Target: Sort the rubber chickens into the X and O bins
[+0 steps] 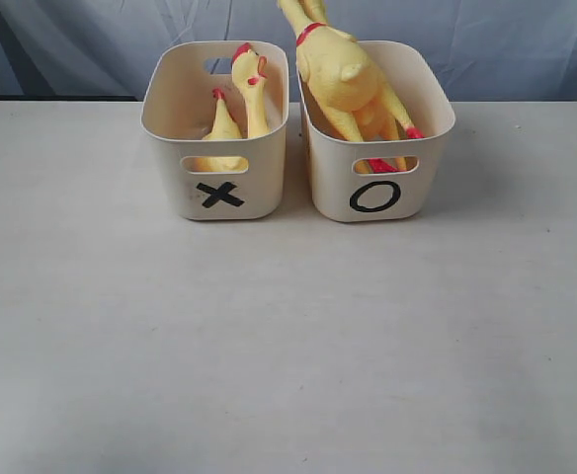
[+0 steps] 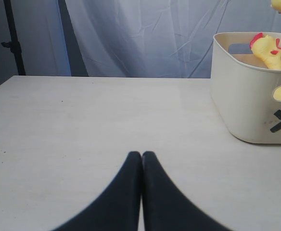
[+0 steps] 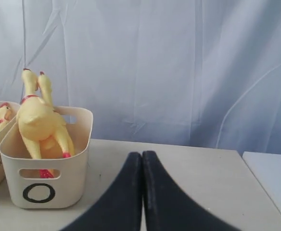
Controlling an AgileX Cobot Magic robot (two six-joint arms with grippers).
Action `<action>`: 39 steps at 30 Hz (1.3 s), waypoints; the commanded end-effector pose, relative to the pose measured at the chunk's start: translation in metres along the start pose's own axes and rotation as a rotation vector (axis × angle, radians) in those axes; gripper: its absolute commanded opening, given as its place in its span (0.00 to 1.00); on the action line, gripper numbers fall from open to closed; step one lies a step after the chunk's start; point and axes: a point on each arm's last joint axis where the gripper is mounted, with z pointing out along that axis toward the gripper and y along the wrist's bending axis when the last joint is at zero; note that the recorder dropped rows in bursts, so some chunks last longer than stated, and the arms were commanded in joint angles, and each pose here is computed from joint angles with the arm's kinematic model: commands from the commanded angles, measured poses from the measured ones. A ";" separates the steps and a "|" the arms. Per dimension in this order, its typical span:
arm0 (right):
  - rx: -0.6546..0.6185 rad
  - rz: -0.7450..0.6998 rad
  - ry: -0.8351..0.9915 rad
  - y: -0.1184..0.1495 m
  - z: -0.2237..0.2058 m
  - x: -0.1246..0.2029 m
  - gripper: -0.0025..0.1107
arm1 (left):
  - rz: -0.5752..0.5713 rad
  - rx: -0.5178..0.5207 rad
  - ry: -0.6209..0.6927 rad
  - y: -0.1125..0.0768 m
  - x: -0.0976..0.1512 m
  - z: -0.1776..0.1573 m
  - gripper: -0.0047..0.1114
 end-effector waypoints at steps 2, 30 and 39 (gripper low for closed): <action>0.022 0.020 -0.040 0.005 0.025 0.055 0.01 | -0.004 0.004 -0.021 0.000 -0.002 -0.001 0.04; 0.035 0.151 0.151 0.015 0.044 0.156 0.01 | -0.004 0.004 -0.021 0.000 -0.002 -0.001 0.04; 0.066 0.177 0.160 0.012 0.044 0.157 0.01 | -0.004 0.004 -0.021 0.000 -0.002 -0.001 0.04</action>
